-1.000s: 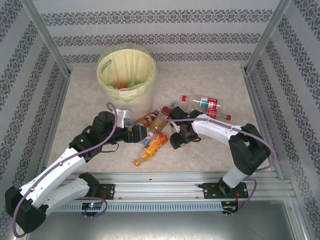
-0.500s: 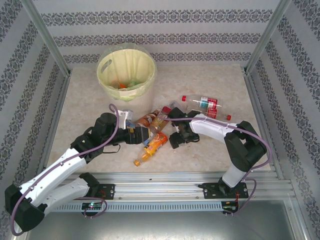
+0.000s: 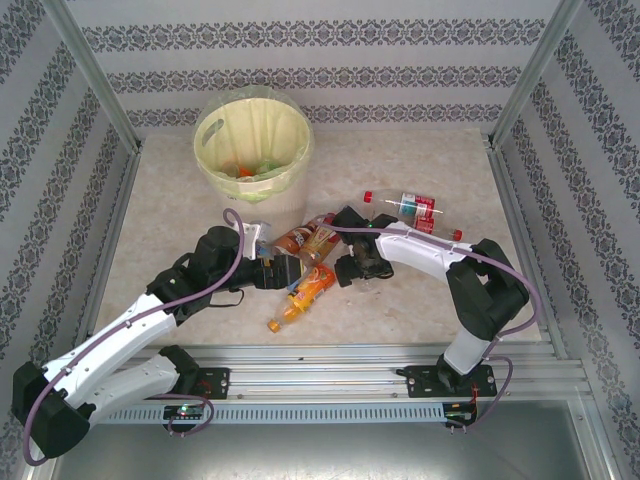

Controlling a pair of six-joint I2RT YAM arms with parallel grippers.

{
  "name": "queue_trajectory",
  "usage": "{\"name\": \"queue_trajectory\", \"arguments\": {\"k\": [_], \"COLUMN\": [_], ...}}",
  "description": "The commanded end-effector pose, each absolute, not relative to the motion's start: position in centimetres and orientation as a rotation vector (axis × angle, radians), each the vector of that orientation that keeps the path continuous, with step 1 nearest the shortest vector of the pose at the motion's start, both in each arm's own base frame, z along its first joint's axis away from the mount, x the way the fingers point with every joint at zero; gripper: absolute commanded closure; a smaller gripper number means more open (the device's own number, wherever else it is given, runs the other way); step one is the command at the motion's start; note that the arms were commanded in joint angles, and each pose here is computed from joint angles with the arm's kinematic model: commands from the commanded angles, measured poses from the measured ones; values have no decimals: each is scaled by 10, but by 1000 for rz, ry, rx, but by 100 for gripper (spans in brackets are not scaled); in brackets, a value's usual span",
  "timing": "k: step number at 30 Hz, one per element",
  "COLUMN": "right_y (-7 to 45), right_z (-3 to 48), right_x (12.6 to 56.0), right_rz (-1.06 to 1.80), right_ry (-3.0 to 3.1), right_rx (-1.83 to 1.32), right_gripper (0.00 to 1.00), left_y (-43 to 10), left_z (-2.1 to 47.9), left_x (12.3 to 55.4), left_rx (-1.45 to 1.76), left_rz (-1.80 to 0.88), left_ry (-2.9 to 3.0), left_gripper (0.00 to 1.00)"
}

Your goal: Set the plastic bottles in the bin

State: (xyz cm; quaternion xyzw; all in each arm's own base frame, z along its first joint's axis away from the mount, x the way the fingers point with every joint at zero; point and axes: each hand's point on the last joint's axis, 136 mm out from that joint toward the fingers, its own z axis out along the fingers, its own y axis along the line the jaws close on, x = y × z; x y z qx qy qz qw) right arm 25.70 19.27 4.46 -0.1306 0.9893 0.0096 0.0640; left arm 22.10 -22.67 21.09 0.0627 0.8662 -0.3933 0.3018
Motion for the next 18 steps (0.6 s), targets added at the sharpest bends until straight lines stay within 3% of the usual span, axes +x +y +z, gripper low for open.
{"name": "queue_trajectory", "arguments": {"k": [1,9,18], "right_y": [184,178,187], "right_z": [47,63,102], "right_x": [259,257,235], "right_rz": [-16,37,292], "right_ry": [2995,2926,2796], "right_rx": [-342,-342,-392], "right_gripper": [25,42,45], "left_y": [-232,-238,-251], "left_z": [220,217,203], "left_x": [223,222,229], "left_rx": [174,140,0], "left_rz": [-1064,-1125,-1212], "left_ry": [2248,2241,2255], "left_gripper": [0,0,0]}}
